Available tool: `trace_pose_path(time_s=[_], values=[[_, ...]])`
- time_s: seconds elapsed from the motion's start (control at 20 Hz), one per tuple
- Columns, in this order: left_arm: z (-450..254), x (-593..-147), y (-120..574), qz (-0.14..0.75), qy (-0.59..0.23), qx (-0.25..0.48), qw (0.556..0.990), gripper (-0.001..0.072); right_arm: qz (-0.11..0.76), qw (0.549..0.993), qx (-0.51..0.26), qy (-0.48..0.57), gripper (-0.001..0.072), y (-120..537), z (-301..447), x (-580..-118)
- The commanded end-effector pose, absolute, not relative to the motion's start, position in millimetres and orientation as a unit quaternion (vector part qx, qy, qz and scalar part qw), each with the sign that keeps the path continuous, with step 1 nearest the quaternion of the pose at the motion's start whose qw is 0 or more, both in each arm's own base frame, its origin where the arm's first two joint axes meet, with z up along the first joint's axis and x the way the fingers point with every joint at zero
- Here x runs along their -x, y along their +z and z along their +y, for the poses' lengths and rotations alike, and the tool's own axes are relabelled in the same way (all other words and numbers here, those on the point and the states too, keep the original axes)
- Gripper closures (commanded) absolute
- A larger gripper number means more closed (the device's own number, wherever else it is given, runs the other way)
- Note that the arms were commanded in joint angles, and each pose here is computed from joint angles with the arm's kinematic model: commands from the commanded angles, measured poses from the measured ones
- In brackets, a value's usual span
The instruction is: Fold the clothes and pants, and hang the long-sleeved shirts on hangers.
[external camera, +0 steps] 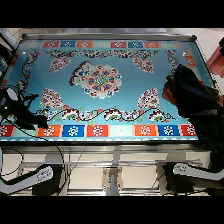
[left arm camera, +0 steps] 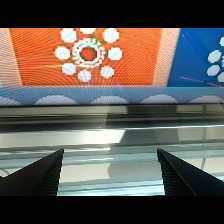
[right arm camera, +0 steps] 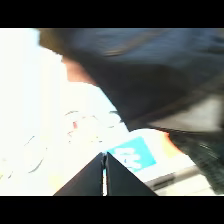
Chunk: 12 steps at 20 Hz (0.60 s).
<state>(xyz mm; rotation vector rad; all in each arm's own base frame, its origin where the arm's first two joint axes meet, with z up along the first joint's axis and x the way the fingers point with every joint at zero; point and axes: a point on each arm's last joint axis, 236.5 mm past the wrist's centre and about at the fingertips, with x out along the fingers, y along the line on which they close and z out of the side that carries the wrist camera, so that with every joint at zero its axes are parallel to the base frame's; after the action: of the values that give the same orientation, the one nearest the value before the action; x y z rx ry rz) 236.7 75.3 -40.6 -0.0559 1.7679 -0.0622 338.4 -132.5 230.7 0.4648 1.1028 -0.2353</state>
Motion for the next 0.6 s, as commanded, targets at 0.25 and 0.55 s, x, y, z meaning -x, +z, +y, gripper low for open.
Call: trace_pose_path(time_s=[0.25, 0.55], values=[[76, -237, -41, 0.773, -0.027, 0.025, 0.633, 0.0038, 0.564, 0.817, -0.059, 0.108, 0.0693, 214, 59, -349], [76, -237, -41, 0.773, -0.027, 0.025, 0.633, 0.0038, 0.656, 0.732, 0.04, 0.179, 0.0693, 71, 154, -315]])
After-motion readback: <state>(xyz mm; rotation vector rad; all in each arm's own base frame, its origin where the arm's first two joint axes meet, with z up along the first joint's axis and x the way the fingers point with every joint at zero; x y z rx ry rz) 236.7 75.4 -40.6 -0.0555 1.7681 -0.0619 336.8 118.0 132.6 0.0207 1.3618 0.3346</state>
